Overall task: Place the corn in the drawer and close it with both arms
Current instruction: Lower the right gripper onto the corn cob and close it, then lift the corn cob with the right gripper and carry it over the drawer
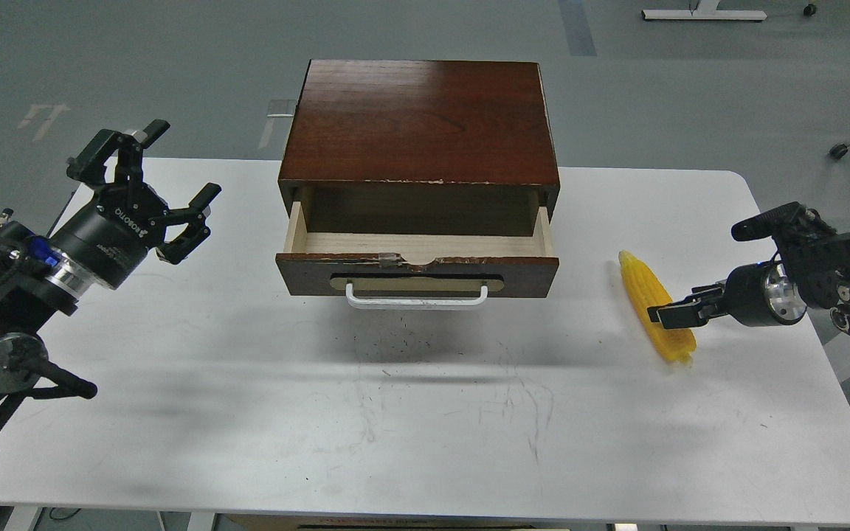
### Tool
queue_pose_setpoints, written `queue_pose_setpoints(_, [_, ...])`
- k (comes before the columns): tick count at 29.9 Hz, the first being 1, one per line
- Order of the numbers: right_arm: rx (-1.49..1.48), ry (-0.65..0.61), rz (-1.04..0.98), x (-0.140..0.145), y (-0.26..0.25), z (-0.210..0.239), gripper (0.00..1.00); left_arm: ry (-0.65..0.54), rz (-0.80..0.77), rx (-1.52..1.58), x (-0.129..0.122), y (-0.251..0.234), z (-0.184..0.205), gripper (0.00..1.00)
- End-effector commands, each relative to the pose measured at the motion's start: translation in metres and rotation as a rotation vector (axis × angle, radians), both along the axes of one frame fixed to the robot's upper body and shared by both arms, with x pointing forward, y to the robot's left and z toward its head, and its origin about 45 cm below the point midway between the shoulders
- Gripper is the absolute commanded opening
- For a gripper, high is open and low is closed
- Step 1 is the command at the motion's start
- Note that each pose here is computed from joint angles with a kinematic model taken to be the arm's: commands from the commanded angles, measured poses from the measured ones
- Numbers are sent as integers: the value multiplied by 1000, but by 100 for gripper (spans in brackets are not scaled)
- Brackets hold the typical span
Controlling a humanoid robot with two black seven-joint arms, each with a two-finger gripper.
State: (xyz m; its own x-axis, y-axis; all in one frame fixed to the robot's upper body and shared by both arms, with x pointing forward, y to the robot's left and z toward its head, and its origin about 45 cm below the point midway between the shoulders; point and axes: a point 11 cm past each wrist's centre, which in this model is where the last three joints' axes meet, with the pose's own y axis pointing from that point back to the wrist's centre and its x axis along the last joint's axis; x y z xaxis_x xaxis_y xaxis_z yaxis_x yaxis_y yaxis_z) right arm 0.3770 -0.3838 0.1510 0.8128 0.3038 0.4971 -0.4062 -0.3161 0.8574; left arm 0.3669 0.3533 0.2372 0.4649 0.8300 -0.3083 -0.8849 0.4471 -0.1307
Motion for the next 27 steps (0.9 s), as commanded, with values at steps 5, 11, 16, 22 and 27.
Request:
queue_pose_setpoints(5, [5,17,-8,-5,-1,-6,24,-4,-3,6,0,1,2,100])
queue_pose_setpoints(11, [18,-20,-14,3,-3,10,8,-5,-3,8,0,1,3,100])
queue_pose_setpoints(16, [106,-156,-40,31,1,78,8,-8,-1,11,0,3,5,100])
queue_pose_setpoints(22, [205,-312,-4,59,27,167,9,-15,-4,10,1,2,7,100])
queue_pose_setpoints(27, [208,-363,109,68,69,227,9,-23,-4,18,3,3,12,100])
